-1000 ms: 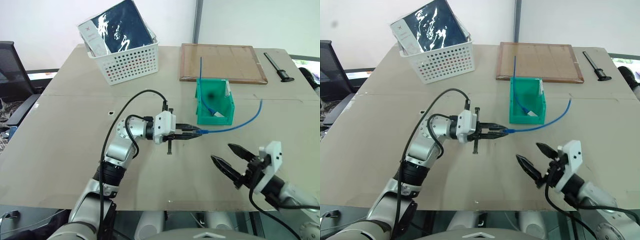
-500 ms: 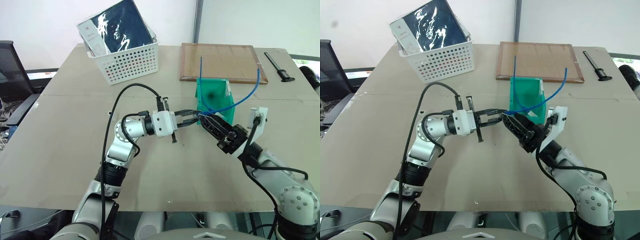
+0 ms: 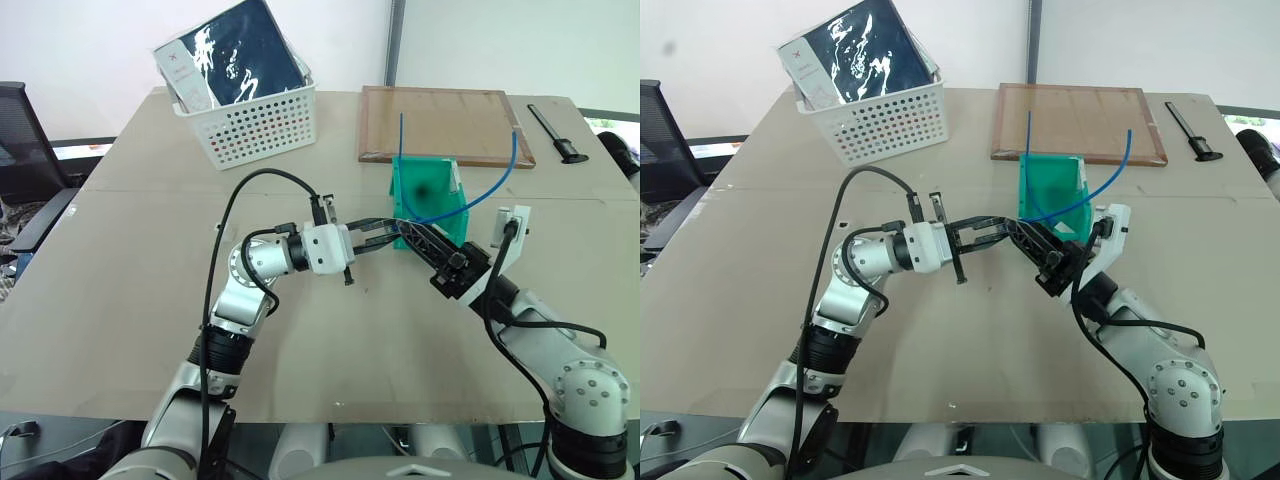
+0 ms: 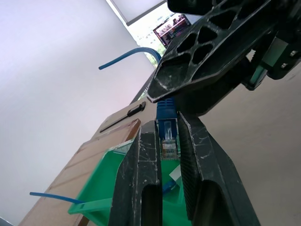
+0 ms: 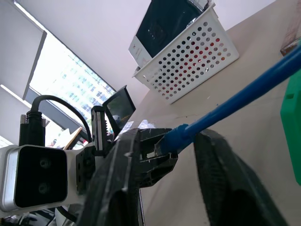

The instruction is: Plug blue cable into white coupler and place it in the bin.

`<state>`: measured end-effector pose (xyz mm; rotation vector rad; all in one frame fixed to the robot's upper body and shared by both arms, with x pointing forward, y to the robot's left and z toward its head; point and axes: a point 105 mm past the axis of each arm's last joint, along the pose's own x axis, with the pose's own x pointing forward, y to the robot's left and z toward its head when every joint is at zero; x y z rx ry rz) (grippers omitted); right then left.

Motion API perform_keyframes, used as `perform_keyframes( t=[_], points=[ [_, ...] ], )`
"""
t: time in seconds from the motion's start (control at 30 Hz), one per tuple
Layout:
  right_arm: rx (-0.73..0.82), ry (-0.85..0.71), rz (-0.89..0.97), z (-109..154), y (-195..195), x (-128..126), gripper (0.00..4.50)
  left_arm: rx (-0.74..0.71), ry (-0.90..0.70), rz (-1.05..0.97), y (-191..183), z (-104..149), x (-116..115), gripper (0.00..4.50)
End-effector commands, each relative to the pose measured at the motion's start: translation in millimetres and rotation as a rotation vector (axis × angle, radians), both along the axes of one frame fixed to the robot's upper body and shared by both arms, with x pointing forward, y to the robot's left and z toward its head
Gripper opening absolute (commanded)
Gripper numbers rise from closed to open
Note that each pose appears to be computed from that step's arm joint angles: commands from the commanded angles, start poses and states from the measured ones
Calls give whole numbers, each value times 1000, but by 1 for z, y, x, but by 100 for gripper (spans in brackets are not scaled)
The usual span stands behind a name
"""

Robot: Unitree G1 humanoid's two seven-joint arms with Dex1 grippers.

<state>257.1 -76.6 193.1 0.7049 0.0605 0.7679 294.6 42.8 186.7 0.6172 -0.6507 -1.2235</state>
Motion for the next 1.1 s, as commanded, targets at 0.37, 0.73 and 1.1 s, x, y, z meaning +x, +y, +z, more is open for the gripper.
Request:
perform_keyframes(
  t=[0.37,0.73,1.1],
  points=[
    [-2,-25,51,5,6,-8,6,-41,-38,-31,0,11,-9,0],
    [-14,-36,59,4,0,-1,0,-150,342,188,60,3,12,425],
    [-19,-40,85,-2,-1,3,0,-195,577,626,210,-12,16,439]
  ],
)
